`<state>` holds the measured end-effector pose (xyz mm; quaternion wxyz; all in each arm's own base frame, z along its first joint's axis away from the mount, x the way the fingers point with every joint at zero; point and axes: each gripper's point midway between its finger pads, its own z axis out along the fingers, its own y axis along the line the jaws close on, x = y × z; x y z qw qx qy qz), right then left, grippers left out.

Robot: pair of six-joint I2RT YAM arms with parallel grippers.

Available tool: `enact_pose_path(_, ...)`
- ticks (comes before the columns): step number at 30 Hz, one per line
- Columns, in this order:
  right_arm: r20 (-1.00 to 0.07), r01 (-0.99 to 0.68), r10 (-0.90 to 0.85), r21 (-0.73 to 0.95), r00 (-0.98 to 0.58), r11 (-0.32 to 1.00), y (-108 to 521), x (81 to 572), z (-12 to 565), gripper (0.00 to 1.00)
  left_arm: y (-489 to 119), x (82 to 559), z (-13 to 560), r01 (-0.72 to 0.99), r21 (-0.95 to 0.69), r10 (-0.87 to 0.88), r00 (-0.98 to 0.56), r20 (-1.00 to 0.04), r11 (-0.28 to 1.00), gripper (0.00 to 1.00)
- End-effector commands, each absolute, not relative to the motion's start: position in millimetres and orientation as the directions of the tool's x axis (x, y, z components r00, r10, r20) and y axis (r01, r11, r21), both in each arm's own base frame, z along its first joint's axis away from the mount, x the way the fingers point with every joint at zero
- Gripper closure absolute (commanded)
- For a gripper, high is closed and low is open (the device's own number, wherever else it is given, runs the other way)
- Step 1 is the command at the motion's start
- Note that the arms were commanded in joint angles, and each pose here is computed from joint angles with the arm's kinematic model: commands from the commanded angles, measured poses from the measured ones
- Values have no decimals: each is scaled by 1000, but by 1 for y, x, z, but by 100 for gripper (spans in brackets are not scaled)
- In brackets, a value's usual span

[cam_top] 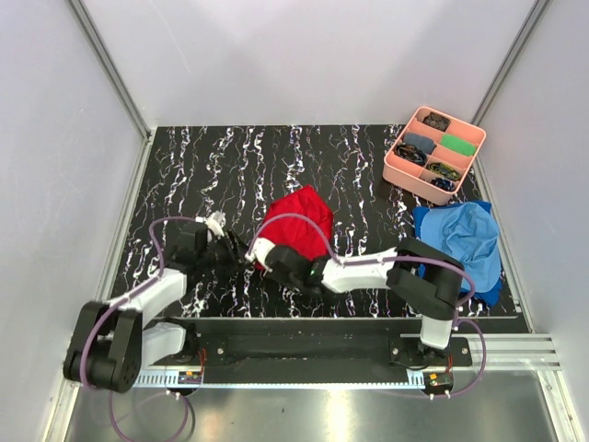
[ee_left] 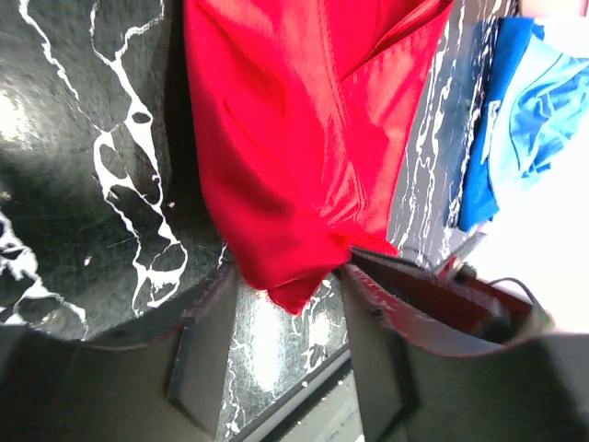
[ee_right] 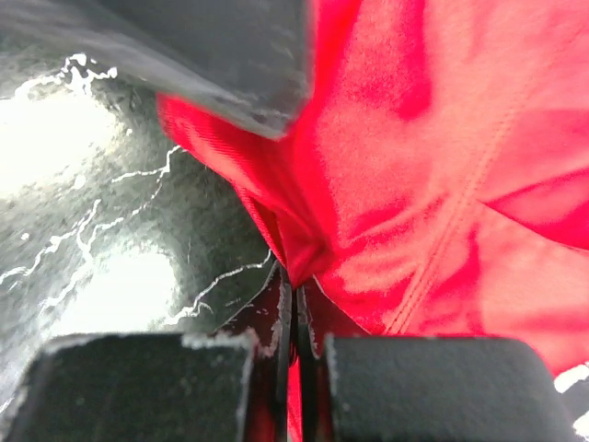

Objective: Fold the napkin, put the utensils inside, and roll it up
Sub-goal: Roll the napkin at the center of the board.

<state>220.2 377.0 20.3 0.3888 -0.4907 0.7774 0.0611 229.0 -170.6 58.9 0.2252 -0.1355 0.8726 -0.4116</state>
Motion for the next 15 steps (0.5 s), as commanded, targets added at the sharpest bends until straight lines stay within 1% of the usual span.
enact_pose_path(1, -633, -884, -686, -7, -358, 467, 377, 197, 25, 100, -154, 242, 79, 22, -716, -426, -791, -440, 698, 44)
enact_pose_path(2, -634, -896, -680, 47, -369, 442, 382, 192, 27, 100, -150, 237, 75, 7, -705, -426, -792, -437, 710, 43)
enact_pose_path(3, -623, -891, -677, 75, -393, 448, 378, 195, 26, 100, -145, 239, 79, 10, -690, -436, -769, -468, 724, 41)
enact_pose_path(5, -618, -896, -666, 154, -416, 416, 384, 190, 29, 100, -140, 235, 75, 7, -668, -428, -763, -484, 744, 34)
enact_pose_path(7, -598, -883, -658, 218, -458, 416, 382, 191, 27, 100, -138, 235, 79, 26, -661, -424, -748, -511, 750, 30)
enact_pose_path(8, -596, -881, -651, 274, -469, 385, 387, 186, 31, 100, -138, 234, 77, 27, -659, -421, -750, -511, 752, 28)
enact_pose_path(10, -564, -854, -641, 370, -520, 367, 385, 184, 31, 100, -137, 233, 77, 41, -651, -412, -743, -527, 758, 25)
enact_pose_path(11, -565, -848, -634, 393, -527, 355, 388, 186, 35, 100, -138, 233, 77, 48, -649, -407, -742, -532, 760, 23)
enact_pose_path(12, -540, -826, -629, 429, -559, 366, 387, 186, 33, 100, -137, 233, 77, 49, -644, -405, -740, -537, 764, 22)
enact_pose_path(13, -530, -811, -625, 473, -574, 344, 388, 182, 36, 100, -138, 233, 77, 56, -639, -398, -739, -543, 767, 21)
enact_pose_path(14, -530, -800, -610, 492, -589, 345, 389, 189, 41, 100, -142, 231, 77, 70, -634, -384, -743, -548, 770, 20)
enact_pose_path(15, -508, -780, -607, 518, -611, 351, 388, 188, 40, 100, -142, 231, 76, 72, -627, -378, -742, -553, 776, 19)
